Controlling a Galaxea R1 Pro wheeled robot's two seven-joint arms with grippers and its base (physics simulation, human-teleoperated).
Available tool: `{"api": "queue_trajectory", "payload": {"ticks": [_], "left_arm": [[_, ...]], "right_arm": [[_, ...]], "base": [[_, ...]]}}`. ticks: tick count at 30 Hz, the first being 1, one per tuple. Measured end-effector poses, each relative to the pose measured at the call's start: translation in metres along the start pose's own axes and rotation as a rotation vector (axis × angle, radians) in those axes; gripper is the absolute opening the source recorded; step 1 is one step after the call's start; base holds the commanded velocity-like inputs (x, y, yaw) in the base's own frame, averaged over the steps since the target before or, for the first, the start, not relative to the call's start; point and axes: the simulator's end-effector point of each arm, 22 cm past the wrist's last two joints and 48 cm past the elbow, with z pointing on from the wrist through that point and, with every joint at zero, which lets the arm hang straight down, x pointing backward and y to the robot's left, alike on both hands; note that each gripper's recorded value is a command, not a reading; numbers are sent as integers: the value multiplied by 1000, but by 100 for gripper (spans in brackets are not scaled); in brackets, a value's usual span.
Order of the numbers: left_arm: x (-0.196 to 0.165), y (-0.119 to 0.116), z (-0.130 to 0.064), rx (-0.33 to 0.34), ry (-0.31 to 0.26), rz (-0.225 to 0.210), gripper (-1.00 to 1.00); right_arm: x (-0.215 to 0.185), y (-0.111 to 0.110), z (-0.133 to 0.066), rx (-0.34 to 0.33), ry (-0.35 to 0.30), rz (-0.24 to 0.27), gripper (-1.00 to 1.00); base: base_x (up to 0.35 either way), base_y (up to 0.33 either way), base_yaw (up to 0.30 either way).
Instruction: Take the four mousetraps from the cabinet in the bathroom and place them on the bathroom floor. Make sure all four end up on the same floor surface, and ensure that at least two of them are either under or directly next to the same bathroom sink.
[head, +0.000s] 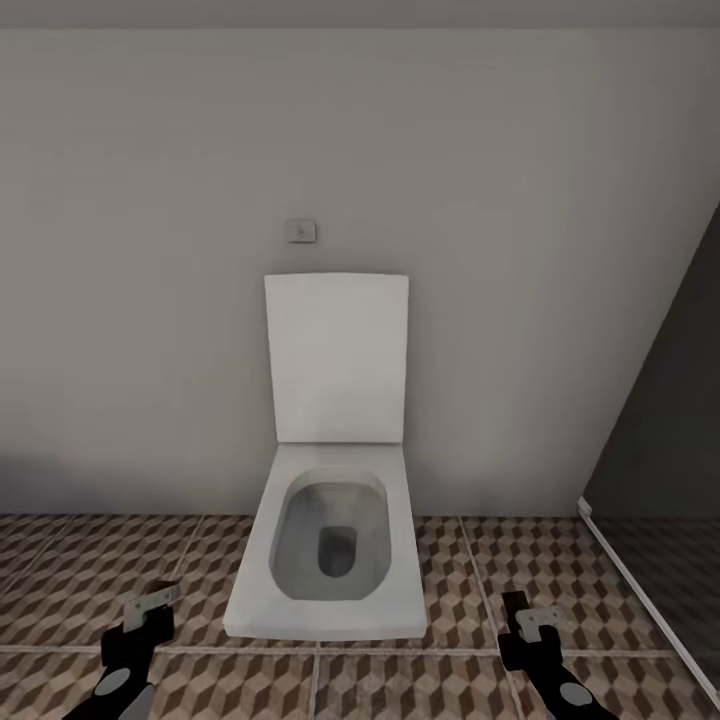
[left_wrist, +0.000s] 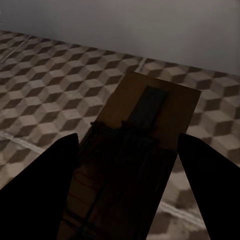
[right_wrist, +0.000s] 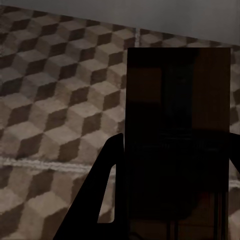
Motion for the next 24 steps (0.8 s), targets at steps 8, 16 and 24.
{"api": "queue_trajectory", "payload": {"ticks": [8, 16, 24], "left_arm": [[2, 25, 8, -56, 11, -31, -100], [14, 42, 15, -89, 34, -33, -100], [30, 43, 18, -96, 59, -20, -100]], "right_arm": [[10, 0, 3, 3, 17, 3, -100], [27, 2, 6, 3, 48, -1, -100], [45, 5, 9, -1, 80, -3, -100]], "base": [[0, 0, 0], [0, 0, 0], [0, 0, 0]]}}
